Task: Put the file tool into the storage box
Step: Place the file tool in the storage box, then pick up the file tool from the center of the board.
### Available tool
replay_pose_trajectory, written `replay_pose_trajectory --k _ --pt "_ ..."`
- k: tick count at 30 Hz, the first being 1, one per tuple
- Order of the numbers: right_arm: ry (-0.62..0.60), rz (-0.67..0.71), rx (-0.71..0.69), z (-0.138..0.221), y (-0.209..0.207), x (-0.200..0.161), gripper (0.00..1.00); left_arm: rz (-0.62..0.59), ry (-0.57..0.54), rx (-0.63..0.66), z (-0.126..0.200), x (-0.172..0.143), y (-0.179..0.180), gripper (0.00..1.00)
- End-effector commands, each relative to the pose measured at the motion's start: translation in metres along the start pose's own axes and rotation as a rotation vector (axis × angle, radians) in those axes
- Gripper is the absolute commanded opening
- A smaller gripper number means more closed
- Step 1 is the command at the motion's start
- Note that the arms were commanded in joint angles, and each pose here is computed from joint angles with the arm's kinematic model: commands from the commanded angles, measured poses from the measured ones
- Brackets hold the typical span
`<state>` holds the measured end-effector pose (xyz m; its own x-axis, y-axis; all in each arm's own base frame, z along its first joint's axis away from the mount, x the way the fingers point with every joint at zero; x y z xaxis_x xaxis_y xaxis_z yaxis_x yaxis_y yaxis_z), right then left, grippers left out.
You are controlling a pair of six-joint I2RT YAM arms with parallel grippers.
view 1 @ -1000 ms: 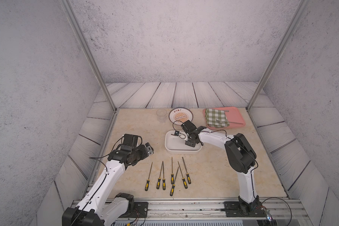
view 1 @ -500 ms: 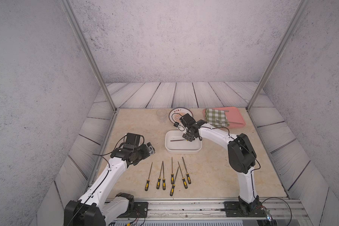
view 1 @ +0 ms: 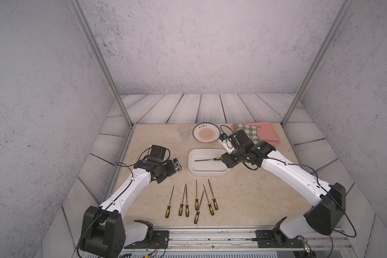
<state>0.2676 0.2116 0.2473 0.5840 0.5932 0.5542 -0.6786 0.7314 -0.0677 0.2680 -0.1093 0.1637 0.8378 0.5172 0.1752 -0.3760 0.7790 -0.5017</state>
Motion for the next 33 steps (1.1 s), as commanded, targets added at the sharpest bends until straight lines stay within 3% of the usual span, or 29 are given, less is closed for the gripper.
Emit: replay_pose_trajectory --k 1,7,12,22,33 --pt "0.061 -0.203 0.137 -0.007 0.02 -0.037 0.59 -0.052 0.026 -0.021 -0.002 -0.002 -0.016 1.0" --pt "0.152 -0.395 0.324 -0.017 0.052 -0.078 0.57 -0.088 0.051 0.009 -0.011 -0.009 -0.024 1.0" --pt "0.194 -0.45 0.309 -0.038 0.063 -0.105 0.57 -0.089 0.048 0.022 -0.015 -0.012 -0.024 1.0" --pt "0.374 -0.355 0.252 -0.07 0.092 -0.115 0.57 -0.058 -0.002 0.071 -0.007 -0.014 -0.008 1.0" --pt "0.456 -0.276 0.218 -0.087 0.113 -0.115 0.57 -0.023 -0.024 0.116 0.0 -0.02 0.008 0.99"
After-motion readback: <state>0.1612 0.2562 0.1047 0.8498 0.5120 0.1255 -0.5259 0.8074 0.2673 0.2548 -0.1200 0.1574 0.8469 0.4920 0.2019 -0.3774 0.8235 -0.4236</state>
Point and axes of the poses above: each gripper's point midway between its finger pads, its own z axis back along the fingers, its own y axis along the line the jaws close on, x = y × z, the point moved 5 cm from there along z, back along the fingers, and after that the axes turned 9 degrees about z, right-handed, at the moved point
